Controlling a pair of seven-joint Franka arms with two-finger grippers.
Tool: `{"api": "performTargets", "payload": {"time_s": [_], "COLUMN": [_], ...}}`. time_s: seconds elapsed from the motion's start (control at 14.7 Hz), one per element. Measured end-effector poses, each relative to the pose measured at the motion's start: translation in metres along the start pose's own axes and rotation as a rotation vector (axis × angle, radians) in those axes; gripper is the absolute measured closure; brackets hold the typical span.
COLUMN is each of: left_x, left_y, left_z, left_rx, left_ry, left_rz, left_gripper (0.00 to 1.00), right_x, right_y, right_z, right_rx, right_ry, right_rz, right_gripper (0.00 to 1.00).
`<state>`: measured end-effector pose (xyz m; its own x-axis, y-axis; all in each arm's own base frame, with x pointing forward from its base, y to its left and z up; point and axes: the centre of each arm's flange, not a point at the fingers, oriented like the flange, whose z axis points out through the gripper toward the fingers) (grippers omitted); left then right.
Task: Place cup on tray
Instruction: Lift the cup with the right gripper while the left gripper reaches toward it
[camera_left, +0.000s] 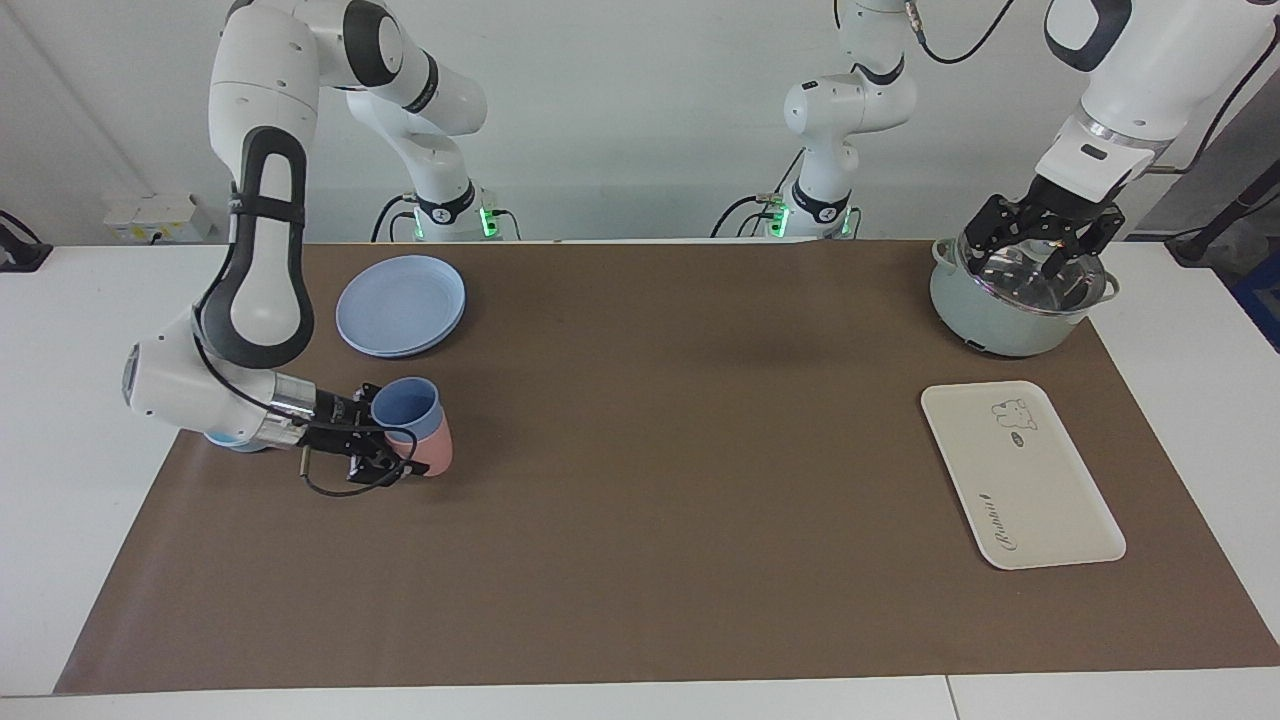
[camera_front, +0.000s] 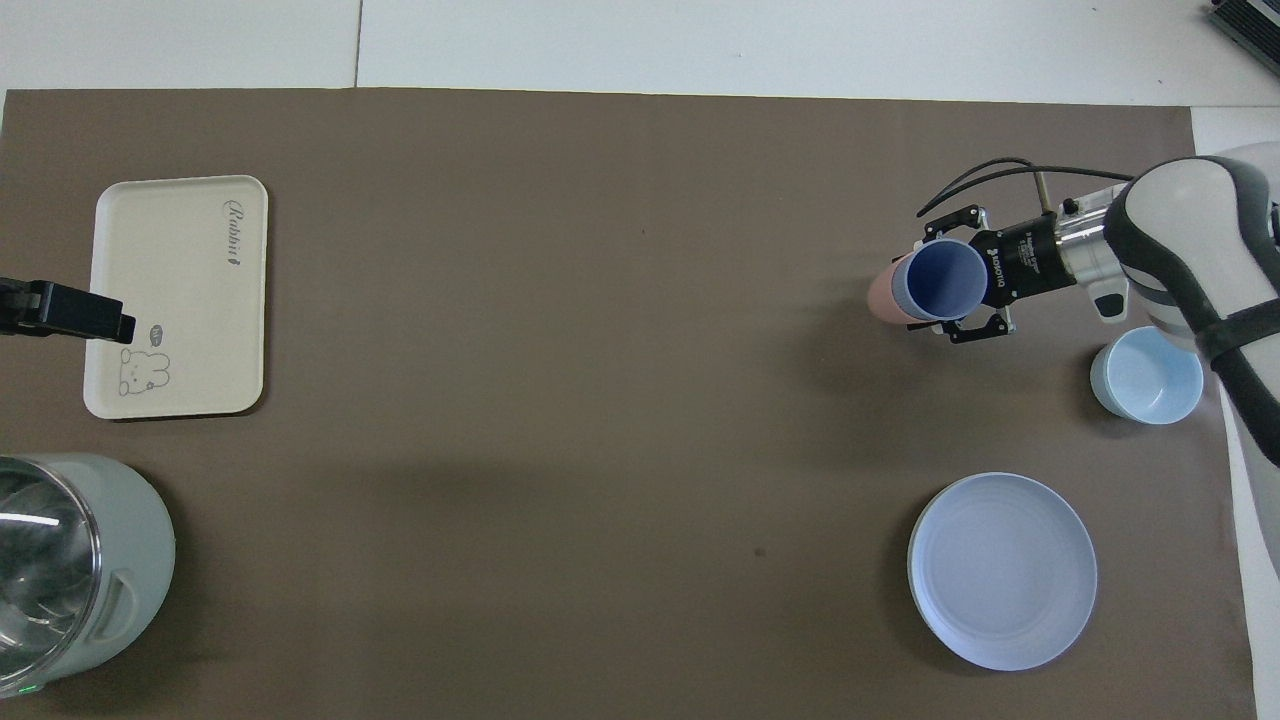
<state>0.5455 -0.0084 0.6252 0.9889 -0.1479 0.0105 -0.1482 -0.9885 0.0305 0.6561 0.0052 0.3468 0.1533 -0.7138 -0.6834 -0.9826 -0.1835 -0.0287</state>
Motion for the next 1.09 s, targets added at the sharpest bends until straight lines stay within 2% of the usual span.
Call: {"api": "performTargets", "payload": {"time_s": [0.27,0.55,0.82,0.95,1.09], "left_x": [-0.006,-0.008,-0.005,-0.006,-0.007], "left_y": [0.005,0.025,0.116,0.15,0.173], "left_z": [0.015,0.02,0.017,0.015,0.013], "left_rx": [-0.004,0.0,0.003,-0.02,-0.062], "left_ry": [-0.044,-0.046,-0.008,0.013,0.022], "left_rz": [0.006,-0.065,-0.183,-0.26,-0.332], "left_gripper": [0.0,0.0,0.0,0.0,0.0], "right_x": [-0.143,-0.236,-0.307,-0.325,-0.328], "right_y": [-0.008,0.001,0.01,0.015,0.017], "right_z": [0.042,0.053,0.091,0.107,0.11], "right_rx": [-0.054,-0.028,0.011,0.001,-0.003], "right_ry": [0.022,0.038,0.047,0.048,0.048], "right_rz": [-0.005,0.033,0.091,0.142,0.185], "right_gripper": [0.22,0.22,0.22,0.22,0.22]}}
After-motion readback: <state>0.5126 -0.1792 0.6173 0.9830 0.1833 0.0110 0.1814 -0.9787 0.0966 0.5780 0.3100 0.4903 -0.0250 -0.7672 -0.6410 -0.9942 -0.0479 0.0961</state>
